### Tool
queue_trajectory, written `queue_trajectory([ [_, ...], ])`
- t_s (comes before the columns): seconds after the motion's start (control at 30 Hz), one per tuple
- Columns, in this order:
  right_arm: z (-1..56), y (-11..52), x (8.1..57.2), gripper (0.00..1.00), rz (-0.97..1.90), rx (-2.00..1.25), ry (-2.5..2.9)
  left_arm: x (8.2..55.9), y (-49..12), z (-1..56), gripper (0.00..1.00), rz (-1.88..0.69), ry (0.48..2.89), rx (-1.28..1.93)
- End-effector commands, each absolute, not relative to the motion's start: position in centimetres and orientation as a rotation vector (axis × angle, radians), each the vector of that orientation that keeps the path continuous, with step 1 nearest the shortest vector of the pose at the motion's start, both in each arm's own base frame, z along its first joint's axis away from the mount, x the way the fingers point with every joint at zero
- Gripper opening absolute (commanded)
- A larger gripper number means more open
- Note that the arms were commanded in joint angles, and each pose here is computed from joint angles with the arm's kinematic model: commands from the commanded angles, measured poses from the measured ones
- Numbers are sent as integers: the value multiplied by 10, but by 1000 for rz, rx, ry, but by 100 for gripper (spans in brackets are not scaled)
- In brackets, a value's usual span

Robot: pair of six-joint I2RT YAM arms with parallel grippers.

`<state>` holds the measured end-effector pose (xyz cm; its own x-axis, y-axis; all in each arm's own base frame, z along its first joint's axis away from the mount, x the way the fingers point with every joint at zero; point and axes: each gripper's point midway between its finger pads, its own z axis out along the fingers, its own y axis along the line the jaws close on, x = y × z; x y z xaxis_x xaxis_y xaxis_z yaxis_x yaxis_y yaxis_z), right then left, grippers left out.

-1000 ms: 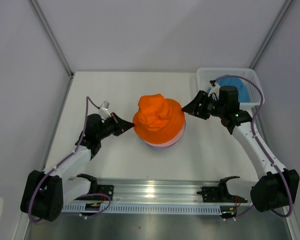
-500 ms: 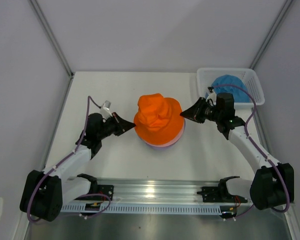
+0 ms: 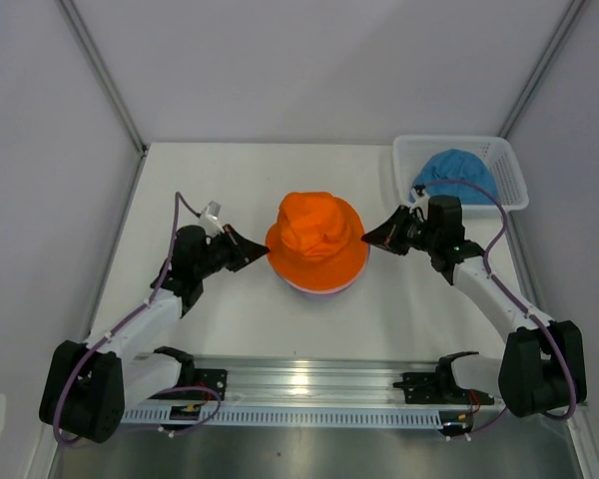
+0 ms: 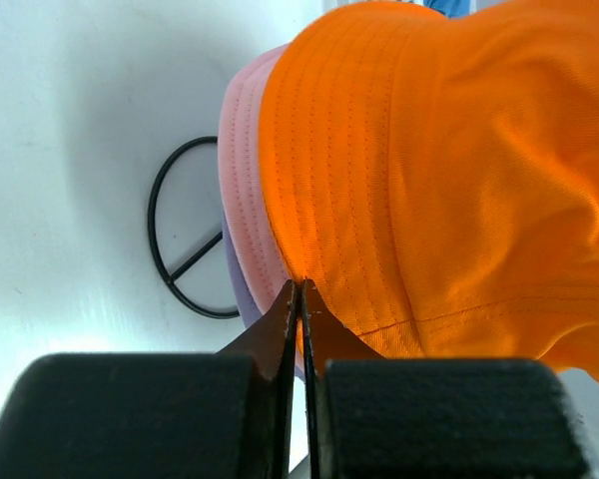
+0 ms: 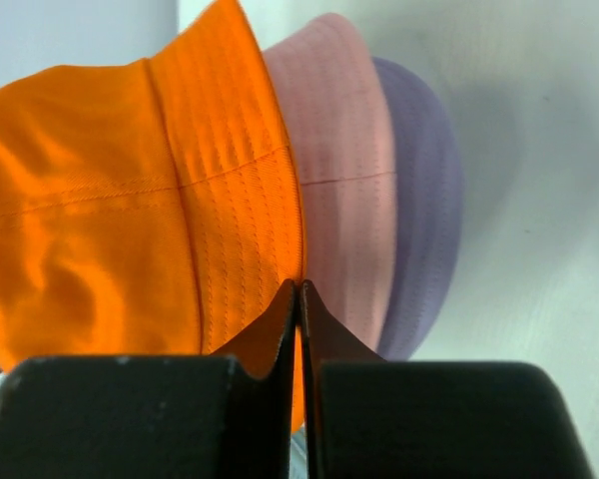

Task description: Stack the hats

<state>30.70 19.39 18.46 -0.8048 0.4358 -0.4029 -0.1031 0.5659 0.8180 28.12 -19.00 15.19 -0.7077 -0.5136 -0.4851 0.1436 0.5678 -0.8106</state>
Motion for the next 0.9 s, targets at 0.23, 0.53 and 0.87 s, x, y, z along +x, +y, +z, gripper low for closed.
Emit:
queue_trajectory([
  [0.23, 137, 169, 295, 0, 1006, 324, 2340, 291, -188, 160, 1, -1094, 2077, -283],
  [0.53, 118, 166, 297, 0, 954, 320, 2397, 290, -188, 133, 1, -1076, 2171, -338],
  [0.87, 127, 169, 298, 0, 967, 283, 2409, 289, -191, 140, 12, -1089, 2147, -260],
])
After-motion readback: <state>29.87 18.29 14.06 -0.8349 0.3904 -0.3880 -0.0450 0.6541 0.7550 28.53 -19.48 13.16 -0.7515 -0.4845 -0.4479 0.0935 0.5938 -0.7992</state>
